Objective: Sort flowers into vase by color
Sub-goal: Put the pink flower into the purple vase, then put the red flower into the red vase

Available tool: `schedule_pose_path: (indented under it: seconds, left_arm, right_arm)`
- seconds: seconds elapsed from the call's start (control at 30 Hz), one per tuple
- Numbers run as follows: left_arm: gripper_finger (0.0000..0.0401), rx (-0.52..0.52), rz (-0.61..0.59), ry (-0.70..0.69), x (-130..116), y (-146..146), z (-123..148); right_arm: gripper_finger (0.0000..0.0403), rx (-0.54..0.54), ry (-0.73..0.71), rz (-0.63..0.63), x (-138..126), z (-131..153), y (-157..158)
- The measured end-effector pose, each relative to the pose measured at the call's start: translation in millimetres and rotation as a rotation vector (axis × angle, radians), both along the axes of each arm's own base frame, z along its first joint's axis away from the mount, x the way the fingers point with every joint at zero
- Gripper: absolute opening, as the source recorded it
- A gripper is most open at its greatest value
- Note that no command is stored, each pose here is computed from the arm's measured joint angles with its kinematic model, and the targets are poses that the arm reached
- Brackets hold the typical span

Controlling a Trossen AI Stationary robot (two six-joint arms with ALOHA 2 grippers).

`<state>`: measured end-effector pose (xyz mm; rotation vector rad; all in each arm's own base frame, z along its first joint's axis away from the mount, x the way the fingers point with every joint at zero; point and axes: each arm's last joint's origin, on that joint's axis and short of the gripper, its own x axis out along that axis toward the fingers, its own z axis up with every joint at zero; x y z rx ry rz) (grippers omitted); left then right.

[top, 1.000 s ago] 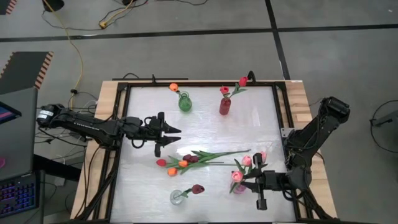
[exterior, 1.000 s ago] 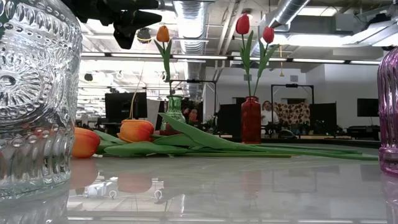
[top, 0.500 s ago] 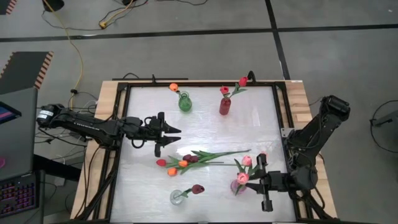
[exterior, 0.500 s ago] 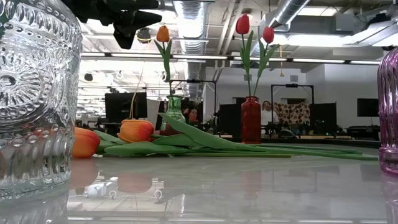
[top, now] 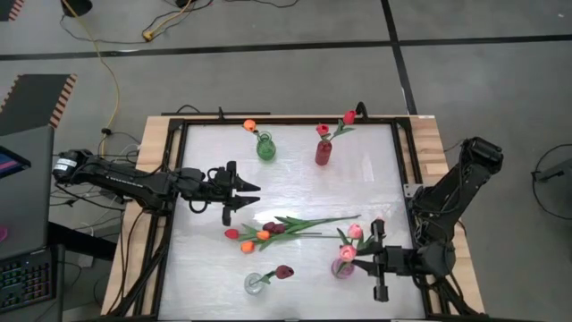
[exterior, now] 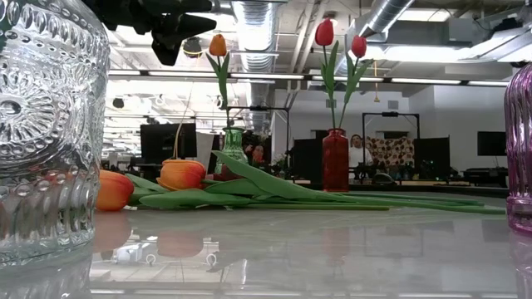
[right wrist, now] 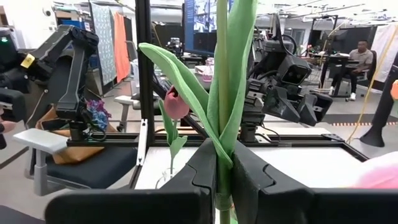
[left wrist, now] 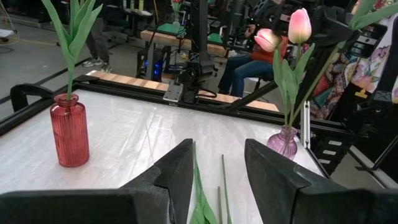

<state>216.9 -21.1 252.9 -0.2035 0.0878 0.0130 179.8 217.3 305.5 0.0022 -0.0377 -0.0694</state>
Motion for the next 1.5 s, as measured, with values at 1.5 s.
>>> schedule_pose_path:
  seconds: [1.5]
  left_arm:
    - [0.0132,-0.004,0.001,0.0,0.0,0.0,0.0]
  right_arm:
    - [0.0196,0.029,-0.009,0.057,-49.5,28.1,-8.0]
